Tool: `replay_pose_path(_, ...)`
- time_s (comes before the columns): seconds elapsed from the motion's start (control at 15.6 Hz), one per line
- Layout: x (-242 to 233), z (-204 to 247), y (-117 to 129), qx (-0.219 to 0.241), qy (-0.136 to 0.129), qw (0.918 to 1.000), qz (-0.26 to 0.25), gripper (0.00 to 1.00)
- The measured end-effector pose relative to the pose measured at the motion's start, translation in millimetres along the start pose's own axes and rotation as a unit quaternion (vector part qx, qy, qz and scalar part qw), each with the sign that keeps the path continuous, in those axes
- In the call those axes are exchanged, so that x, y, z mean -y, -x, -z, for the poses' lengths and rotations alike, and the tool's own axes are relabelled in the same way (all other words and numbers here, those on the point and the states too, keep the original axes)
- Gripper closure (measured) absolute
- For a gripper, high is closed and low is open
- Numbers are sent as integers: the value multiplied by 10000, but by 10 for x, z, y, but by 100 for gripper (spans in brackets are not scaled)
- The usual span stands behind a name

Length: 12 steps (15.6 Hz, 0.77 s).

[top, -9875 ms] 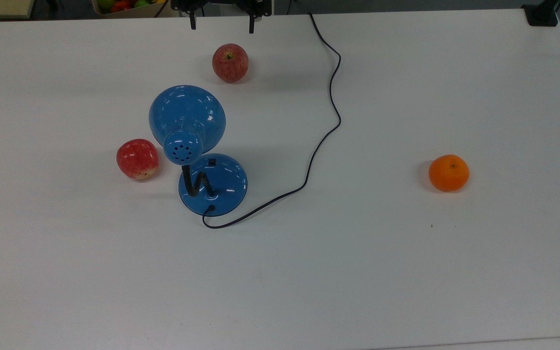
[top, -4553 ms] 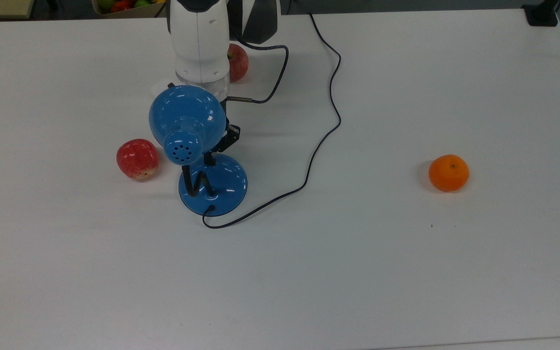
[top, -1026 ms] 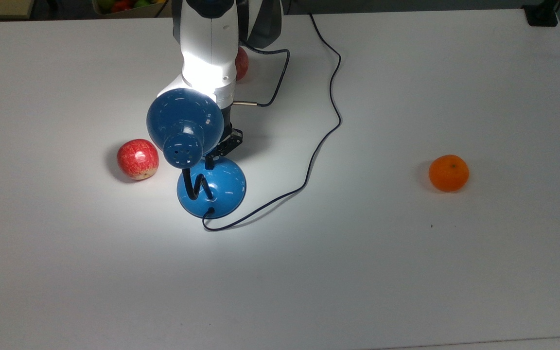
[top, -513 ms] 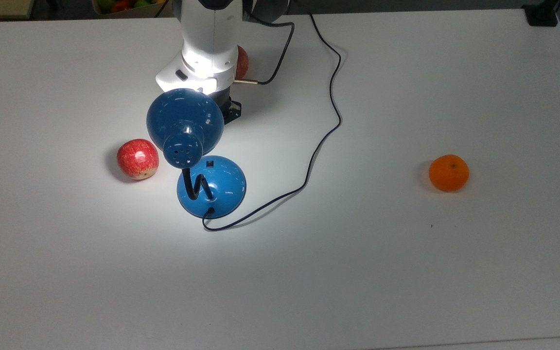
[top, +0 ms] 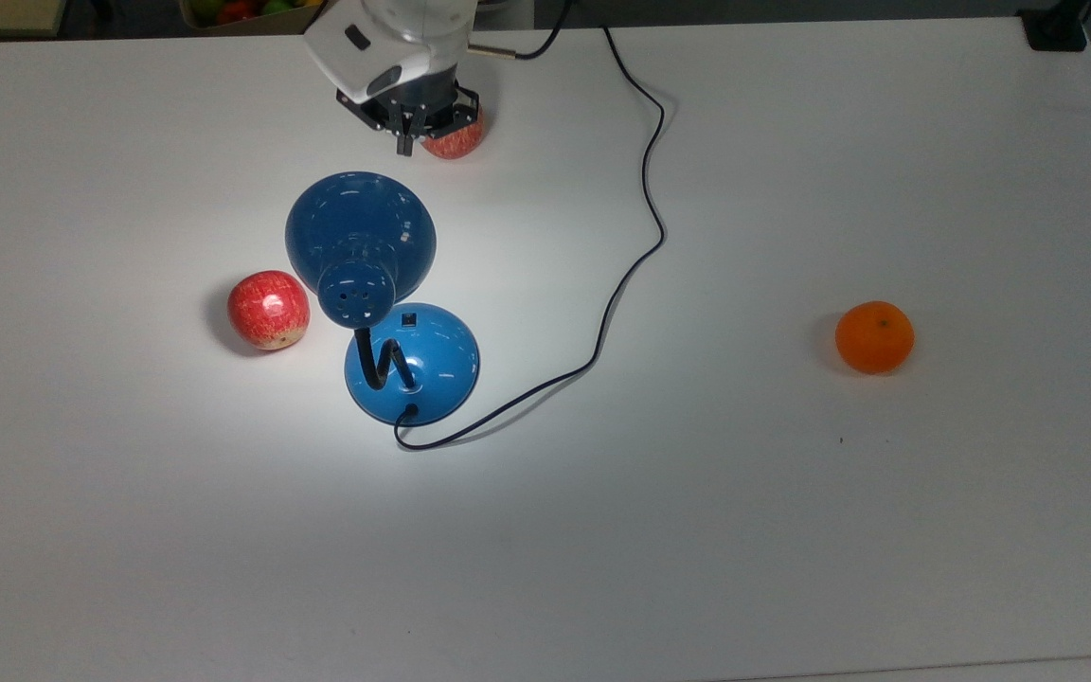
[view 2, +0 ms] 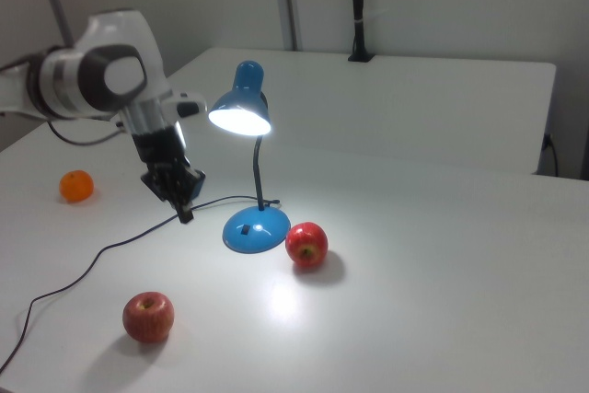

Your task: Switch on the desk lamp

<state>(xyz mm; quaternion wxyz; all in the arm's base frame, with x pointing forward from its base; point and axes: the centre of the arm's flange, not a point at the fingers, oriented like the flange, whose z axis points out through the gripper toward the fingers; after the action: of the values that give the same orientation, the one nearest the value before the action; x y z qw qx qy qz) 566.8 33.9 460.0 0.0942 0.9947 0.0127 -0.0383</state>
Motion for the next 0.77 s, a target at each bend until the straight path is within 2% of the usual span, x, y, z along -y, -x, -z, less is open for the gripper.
replay_pose_path(0.32, -102, 922, 146, -270, -525, 9979, -262, 99)
replay_pose_path(0.64, -179, 1399, 186, -481, -656, 9963, -287, 98)
replay_pose_path(0.77, -208, 1422, 184, -506, -654, 9963, -231, 84)
